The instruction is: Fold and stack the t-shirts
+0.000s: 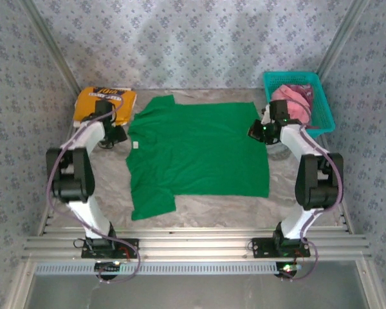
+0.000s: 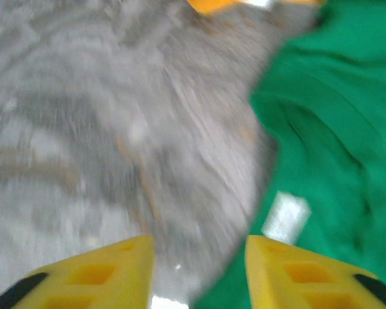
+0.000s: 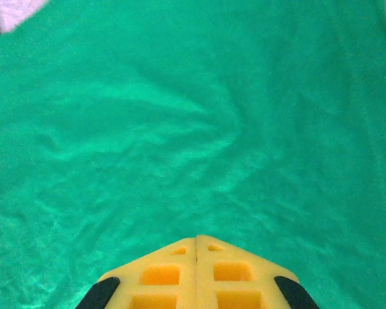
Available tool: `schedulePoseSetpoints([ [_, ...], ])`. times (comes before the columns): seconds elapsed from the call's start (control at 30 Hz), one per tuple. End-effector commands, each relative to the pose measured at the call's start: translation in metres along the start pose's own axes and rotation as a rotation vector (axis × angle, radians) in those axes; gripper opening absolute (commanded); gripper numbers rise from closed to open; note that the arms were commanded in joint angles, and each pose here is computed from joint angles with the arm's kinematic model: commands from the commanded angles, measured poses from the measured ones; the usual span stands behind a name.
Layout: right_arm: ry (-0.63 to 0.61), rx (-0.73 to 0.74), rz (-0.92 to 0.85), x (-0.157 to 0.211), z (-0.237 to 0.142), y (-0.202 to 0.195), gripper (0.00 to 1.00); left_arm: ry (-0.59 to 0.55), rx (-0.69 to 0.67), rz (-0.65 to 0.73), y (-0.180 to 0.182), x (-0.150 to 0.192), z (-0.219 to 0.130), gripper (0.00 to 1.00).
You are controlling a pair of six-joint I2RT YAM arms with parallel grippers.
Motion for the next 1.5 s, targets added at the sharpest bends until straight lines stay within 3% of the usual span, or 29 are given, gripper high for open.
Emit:
schedulePoseSetpoints([
  [0.0, -0.030, 0.050, -0.020, 0.017, -0.026, -0.016, 0.02, 0.027, 0.011, -0.080, -0.005, 0.062, -0.063, 0.49],
  [0.17, 0.020, 0.070, -0.015, 0.052, -0.017, -0.041, 0.08, 0.165, -0.016, -0.253, 0.001, 0.182, -0.115, 0.56],
  [0.27, 0.041, 0.081, -0.008, 0.060, -0.010, -0.049, 0.08, 0.251, -0.005, -0.335, -0.007, 0.242, -0.125, 0.59],
  [0.43, 0.048, 0.059, -0.046, 0.063, 0.001, -0.039, 0.10, 0.352, 0.085, -0.395, -0.033, 0.299, -0.104, 0.70],
  [0.53, 0.047, 0.050, -0.065, 0.060, 0.005, -0.031, 0.10, 0.416, 0.023, -0.341, -0.038, 0.322, -0.098, 0.70],
  [0.73, 0.041, 0.058, -0.091, 0.061, 0.008, -0.029, 0.11, 0.360, 0.058, -0.296, -0.050, 0.313, -0.078, 0.71],
  [0.87, 0.059, 0.050, -0.088, 0.068, 0.012, -0.030, 0.11, 0.303, 0.081, -0.267, -0.056, 0.303, -0.062, 0.57],
  [1.03, 0.077, 0.045, -0.091, 0.069, 0.018, -0.030, 0.12, 0.156, 0.099, -0.154, -0.051, 0.271, -0.068, 0.56],
  [1.47, 0.066, 0.026, -0.072, 0.068, 0.017, -0.027, 0.12, 0.227, 0.171, -0.190, -0.054, 0.299, -0.047, 0.54],
])
Point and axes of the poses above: each hand's point on the last joint's axis, 136 mm out from that joint toward the fingers, its own z axis out along the fingers, its own y axis along the line the jaws close on, x = y × z, the point moved 2 cm from there along -z, back along the fingers, and after that the axes turned 15 degrees about z, right-handed, at the moved point
